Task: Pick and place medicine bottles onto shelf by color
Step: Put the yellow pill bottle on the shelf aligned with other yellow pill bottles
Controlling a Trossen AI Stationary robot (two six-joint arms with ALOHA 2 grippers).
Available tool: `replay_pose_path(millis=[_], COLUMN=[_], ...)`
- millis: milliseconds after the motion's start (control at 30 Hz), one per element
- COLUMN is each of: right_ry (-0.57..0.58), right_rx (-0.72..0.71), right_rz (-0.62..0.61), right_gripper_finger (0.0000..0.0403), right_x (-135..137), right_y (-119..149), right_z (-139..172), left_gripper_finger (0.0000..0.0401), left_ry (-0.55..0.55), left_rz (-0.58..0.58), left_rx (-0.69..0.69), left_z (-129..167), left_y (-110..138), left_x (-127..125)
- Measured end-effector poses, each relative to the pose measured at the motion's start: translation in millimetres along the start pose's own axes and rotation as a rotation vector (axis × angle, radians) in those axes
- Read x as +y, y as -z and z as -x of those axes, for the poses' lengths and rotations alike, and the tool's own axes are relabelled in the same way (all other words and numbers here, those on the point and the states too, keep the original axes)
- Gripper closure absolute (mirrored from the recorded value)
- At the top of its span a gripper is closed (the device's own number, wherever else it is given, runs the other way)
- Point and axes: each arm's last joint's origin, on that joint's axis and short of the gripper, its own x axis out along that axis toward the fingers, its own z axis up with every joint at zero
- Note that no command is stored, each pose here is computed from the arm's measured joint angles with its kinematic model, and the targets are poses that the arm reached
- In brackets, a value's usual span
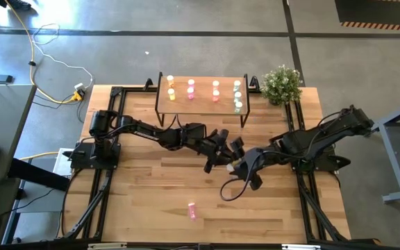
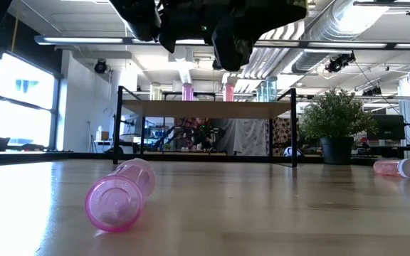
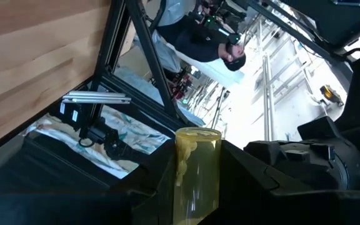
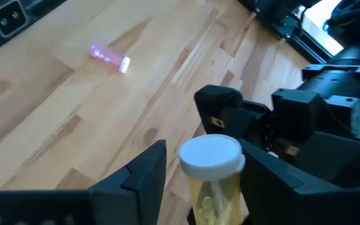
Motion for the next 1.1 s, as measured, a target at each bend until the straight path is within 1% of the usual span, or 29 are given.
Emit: replay_pose_path(millis=[200, 500, 767, 1100], right_ry=[0.012, 0.009, 0.015, 0.015], right_rx=[0.001, 0.030, 0.030, 0.026], right_rz=[-0.018, -0.046, -0.048, -0.056], right_gripper_finger=[0.0256, 0.0267, 0.0306, 0.0309], right_x=[-0.6, -1.2, -1.7, -1.8], right_y=[0.1, 0.8, 0.4, 0.1], right_z=[0.8, 3.8, 4.1, 4.2], left_gripper_finger=[0.0300, 0.0300, 0.0300, 0.0300], left_ry=[-0.004, -0.018, -0.019, -0.023], left_rz=[-0.003, -0.017, -0.019, -0.023], left_rx=[-0.003, -0.010, -0.011, -0.002], left_z=[0.0, 0.0, 0.0, 0.0], left_y=[-0.3, -1.0, -1.0, -0.8], left_x=[0.5, 1.9, 1.9, 1.9])
